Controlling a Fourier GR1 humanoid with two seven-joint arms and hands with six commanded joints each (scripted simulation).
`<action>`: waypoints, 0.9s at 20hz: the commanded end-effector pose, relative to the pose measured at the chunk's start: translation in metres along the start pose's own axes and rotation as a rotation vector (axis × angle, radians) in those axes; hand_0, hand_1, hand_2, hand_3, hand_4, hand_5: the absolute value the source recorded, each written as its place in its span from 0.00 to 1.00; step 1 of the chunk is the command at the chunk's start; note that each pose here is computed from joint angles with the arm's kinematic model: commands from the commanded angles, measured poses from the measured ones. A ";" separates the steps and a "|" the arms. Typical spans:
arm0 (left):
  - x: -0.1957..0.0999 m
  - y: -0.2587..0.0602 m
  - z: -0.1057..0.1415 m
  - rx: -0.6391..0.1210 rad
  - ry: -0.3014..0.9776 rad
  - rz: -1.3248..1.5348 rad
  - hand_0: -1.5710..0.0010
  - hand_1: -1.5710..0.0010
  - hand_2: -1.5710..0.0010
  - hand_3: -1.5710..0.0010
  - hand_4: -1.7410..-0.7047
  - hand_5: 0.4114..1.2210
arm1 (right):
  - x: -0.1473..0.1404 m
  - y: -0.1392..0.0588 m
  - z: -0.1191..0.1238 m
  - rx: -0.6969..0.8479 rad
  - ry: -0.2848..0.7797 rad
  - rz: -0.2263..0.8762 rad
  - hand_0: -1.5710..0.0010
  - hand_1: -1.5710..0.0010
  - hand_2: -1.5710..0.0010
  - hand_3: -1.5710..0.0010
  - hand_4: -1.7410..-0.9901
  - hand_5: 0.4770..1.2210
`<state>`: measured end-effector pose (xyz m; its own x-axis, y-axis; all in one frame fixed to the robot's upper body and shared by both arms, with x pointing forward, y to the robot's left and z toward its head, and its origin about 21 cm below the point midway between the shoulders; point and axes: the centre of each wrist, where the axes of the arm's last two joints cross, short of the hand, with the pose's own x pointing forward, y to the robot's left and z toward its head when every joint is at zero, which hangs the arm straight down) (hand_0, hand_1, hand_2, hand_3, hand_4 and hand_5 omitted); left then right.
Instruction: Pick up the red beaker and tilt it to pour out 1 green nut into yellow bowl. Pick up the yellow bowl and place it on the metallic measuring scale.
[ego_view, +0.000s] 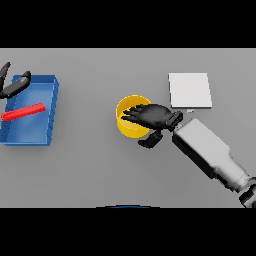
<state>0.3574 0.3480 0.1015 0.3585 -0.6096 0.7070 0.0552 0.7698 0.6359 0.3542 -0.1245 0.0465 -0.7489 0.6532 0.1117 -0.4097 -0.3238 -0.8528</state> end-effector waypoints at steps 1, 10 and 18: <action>0.000 0.001 -0.001 -0.003 0.001 0.003 1.00 1.00 1.00 1.00 0.91 0.36 | -0.002 0.002 -0.003 0.008 0.001 0.005 1.00 1.00 1.00 1.00 0.74 0.27; -0.003 0.000 -0.004 0.000 0.003 -0.015 1.00 1.00 1.00 1.00 0.92 0.37 | -0.001 0.000 -0.010 0.017 -0.012 0.009 0.57 0.59 0.62 0.64 0.41 0.72; 0.001 0.005 -0.003 0.007 -0.008 -0.020 1.00 1.00 1.00 1.00 0.92 0.37 | -0.001 -0.005 -0.003 0.052 -0.026 -0.017 0.10 0.10 0.16 0.28 0.07 0.95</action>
<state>0.3610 0.3522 0.1042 0.3499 -0.6264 0.6965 0.0552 0.7560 0.6522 0.3588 -0.1210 0.0494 -0.7550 0.6406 0.1402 -0.4480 -0.3477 -0.8237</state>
